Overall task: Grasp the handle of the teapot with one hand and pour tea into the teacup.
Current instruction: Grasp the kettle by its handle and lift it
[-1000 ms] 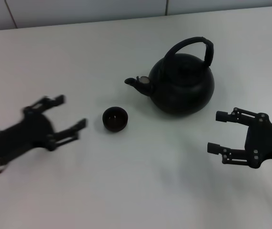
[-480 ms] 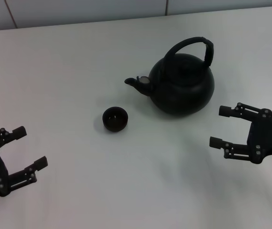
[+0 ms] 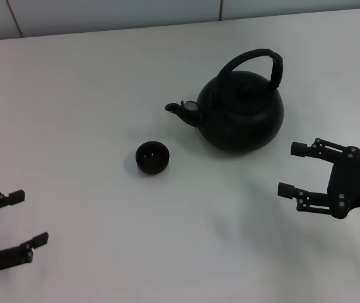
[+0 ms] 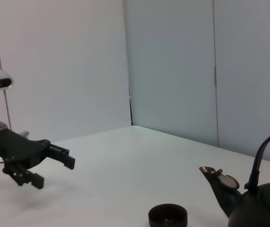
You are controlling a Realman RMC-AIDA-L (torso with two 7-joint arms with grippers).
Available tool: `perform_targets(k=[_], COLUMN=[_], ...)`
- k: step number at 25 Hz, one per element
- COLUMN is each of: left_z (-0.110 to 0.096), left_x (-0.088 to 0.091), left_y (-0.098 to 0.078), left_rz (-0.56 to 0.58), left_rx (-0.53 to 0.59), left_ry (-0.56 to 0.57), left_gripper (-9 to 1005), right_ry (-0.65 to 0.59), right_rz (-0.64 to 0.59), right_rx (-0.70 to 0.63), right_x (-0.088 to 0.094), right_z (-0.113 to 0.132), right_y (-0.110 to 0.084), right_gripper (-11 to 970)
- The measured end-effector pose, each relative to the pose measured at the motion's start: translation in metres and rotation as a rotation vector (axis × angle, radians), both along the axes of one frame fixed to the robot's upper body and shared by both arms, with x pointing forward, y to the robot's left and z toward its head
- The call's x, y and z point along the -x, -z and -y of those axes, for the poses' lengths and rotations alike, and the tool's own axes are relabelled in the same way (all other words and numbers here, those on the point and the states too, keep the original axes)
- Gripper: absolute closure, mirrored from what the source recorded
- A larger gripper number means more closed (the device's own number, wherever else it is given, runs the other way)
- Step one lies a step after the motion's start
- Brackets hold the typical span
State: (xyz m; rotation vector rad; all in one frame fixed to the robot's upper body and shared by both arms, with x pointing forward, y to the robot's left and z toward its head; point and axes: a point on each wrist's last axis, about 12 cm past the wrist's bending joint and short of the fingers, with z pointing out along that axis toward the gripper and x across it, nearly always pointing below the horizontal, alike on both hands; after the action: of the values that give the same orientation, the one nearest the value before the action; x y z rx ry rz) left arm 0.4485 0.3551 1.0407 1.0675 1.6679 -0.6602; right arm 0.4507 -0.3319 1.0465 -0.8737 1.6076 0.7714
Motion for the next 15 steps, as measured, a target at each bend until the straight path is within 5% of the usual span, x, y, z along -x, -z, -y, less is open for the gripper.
perform_targets(k=[9, 13, 15], left_z=[0.002, 0.006, 0.008], left_x=[-0.004, -0.007, -0.007], left_y=[-0.003, -0.003, -0.003], left_rz=[0.018, 0.021, 0.021], left_rx=[0.021, 0.029, 0.033], left_ry=[-0.011, -0.004, -0.003], left_gripper=[133, 133, 133], right_ry=[0.043, 0.22, 0.454], right_rz=[0.021, 0.124, 0.22], right_rx=[-0.048, -0.148, -0.216], right_x=[0.009, 0.02, 0.026], right_z=[-0.004, -0.007, -0.017], right_y=[0.008, 0.017, 0.028], right_gripper=[191, 192, 192])
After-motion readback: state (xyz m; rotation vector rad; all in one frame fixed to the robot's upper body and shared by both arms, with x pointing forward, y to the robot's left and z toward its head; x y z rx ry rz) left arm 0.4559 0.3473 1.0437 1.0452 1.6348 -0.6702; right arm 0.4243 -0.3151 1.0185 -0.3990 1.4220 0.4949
